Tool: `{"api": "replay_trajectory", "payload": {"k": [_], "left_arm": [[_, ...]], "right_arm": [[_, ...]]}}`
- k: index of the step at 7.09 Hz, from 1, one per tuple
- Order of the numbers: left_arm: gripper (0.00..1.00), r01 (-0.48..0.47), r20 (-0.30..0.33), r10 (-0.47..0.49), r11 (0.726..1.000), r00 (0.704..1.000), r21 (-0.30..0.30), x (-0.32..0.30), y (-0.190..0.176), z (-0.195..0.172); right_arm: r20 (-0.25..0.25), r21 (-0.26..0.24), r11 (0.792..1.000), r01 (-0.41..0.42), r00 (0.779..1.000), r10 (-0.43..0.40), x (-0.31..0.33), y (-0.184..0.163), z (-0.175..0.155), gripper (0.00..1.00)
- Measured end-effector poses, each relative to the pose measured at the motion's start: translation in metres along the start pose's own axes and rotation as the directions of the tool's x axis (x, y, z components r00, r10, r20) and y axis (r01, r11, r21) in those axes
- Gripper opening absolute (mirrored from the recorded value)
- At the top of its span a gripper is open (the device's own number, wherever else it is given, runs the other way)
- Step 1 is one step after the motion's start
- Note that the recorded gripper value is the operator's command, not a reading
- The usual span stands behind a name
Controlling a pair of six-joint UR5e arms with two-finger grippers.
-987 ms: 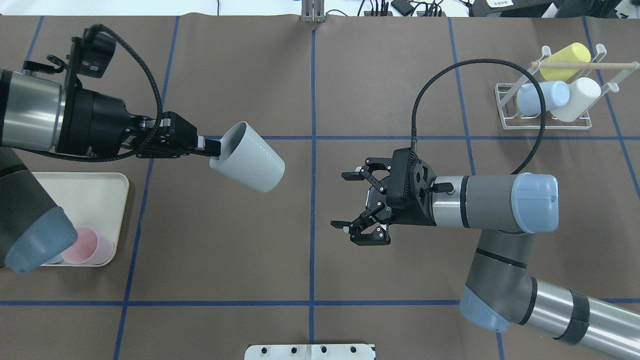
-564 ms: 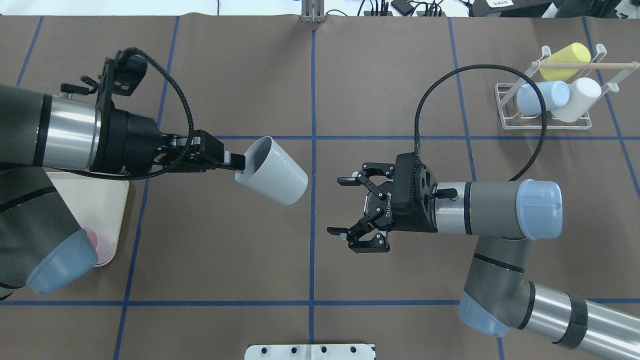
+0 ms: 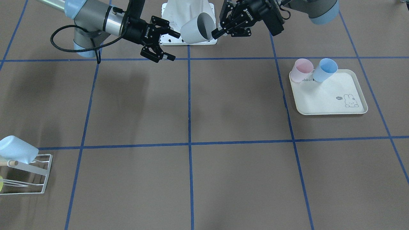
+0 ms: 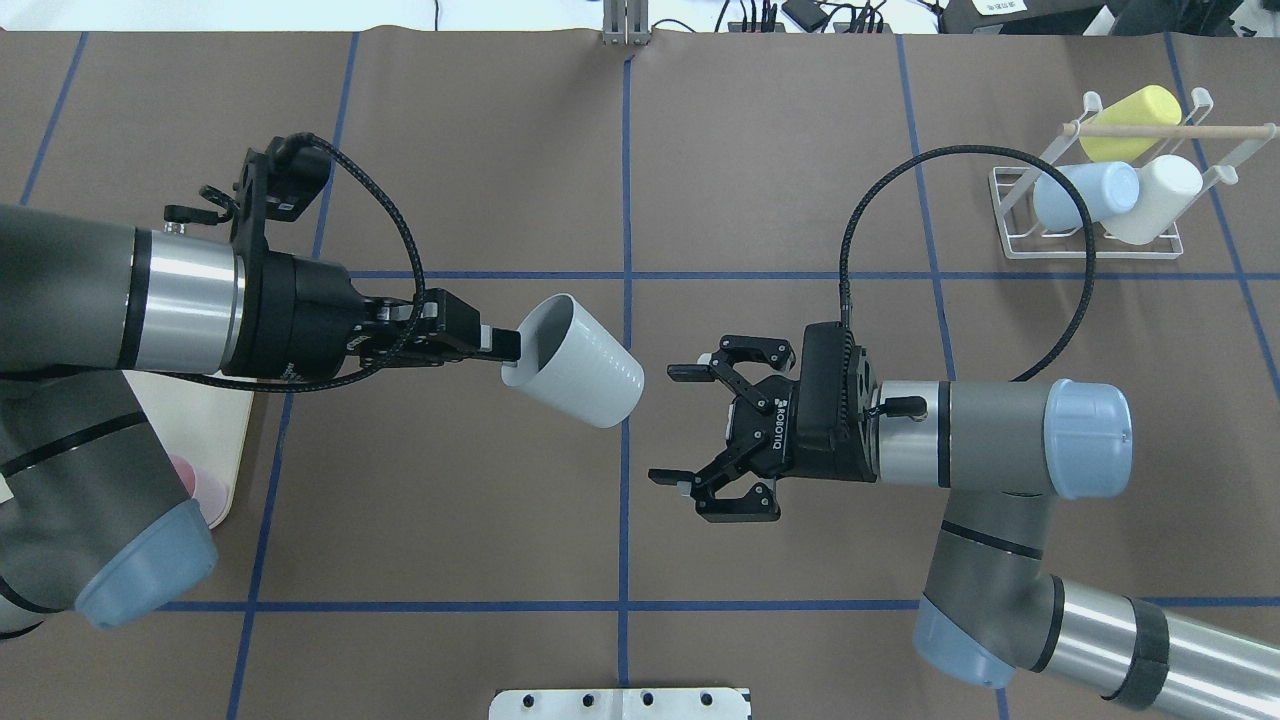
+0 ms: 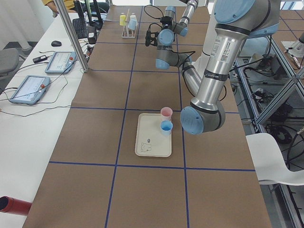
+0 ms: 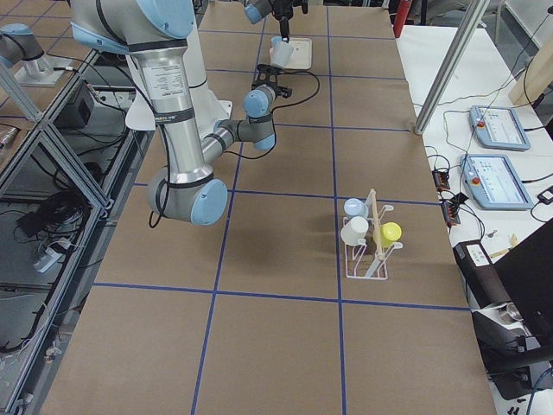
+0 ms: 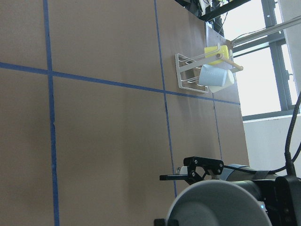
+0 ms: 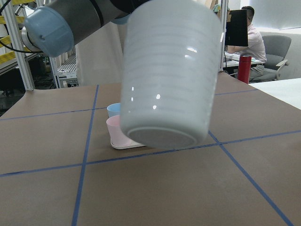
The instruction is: Transfer IKEA cup to right arm and place on rack
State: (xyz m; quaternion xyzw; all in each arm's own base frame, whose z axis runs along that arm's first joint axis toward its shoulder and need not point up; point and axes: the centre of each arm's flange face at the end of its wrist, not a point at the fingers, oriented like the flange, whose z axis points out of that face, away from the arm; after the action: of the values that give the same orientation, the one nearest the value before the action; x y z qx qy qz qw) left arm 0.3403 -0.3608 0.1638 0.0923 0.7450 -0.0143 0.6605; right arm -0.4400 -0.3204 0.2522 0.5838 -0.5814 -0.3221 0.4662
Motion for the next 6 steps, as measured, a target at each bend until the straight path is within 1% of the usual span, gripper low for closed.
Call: {"api": "replay_trajectory", "payload": {"k": [2, 6], "left_arm": [[0.0, 0.003, -0.005, -0.003, 1.0, 1.0, 0.003, 0.002, 0.01, 0.012], [0.0, 0.046, -0.015, -0.046, 0.999, 0.999, 0.017, 0.006, 0.026, 0.031]], "right_arm": [[0.005, 0.02, 1.0, 0.001, 1.0, -0.001, -0.004, -0.001, 0.0, 0.98], [0.009, 0.031, 1.0, 0.001, 1.0, -0.001, -0.006, -0.004, -0.001, 0.96]]}}
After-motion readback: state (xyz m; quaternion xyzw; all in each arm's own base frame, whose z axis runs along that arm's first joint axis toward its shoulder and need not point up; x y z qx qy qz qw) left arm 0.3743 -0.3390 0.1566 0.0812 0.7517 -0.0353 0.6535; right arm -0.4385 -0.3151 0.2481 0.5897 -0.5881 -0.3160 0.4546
